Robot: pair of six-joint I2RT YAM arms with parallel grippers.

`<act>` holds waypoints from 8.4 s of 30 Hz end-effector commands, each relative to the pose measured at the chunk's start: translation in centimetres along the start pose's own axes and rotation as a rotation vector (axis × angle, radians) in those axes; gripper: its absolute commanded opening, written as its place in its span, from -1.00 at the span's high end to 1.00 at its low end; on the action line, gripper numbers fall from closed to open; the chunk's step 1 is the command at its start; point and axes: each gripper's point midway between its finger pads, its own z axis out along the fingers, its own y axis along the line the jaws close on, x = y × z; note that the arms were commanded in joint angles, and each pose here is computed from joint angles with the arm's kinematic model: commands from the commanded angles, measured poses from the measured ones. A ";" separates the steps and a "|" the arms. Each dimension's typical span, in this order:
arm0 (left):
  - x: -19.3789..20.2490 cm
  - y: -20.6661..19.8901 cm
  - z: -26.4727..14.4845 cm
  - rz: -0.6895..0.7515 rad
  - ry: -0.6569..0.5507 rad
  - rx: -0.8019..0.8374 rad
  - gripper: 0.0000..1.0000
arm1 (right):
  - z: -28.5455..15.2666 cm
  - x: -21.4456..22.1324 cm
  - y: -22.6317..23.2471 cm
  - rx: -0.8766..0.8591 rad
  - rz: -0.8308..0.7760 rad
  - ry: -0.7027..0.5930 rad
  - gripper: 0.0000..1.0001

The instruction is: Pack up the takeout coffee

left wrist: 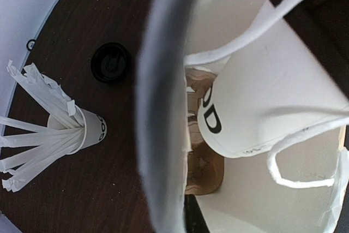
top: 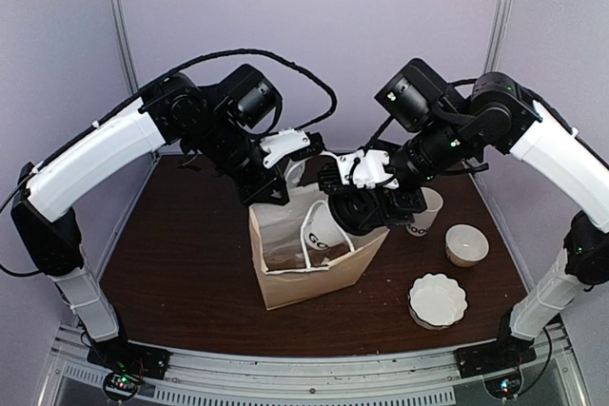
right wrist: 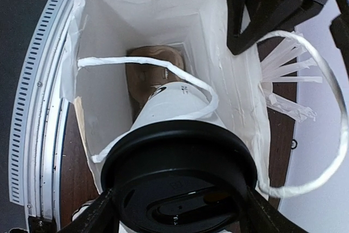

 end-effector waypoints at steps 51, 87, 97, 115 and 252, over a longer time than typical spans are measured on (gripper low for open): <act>-1.3 5.7 2.8 -0.238 -0.232 -0.040 -0.74 | -1.2 3.6 6.9 -0.082 -0.167 0.067 -0.28; 0.6 3.2 9.0 -0.222 -0.134 0.122 -0.62 | 6.7 5.8 7.1 0.080 -0.305 0.319 -0.09; -1.0 1.7 8.7 -0.185 -0.151 0.139 -0.61 | 5.5 4.8 7.4 0.014 -0.389 0.312 -0.11; 0.3 -0.5 9.7 -0.144 -0.189 0.227 -0.61 | 5.2 6.4 9.6 0.041 -0.494 0.309 -0.14; 0.2 2.6 1.3 -0.081 -0.272 0.228 -0.37 | 15.1 7.3 5.1 -0.361 0.073 0.431 -0.47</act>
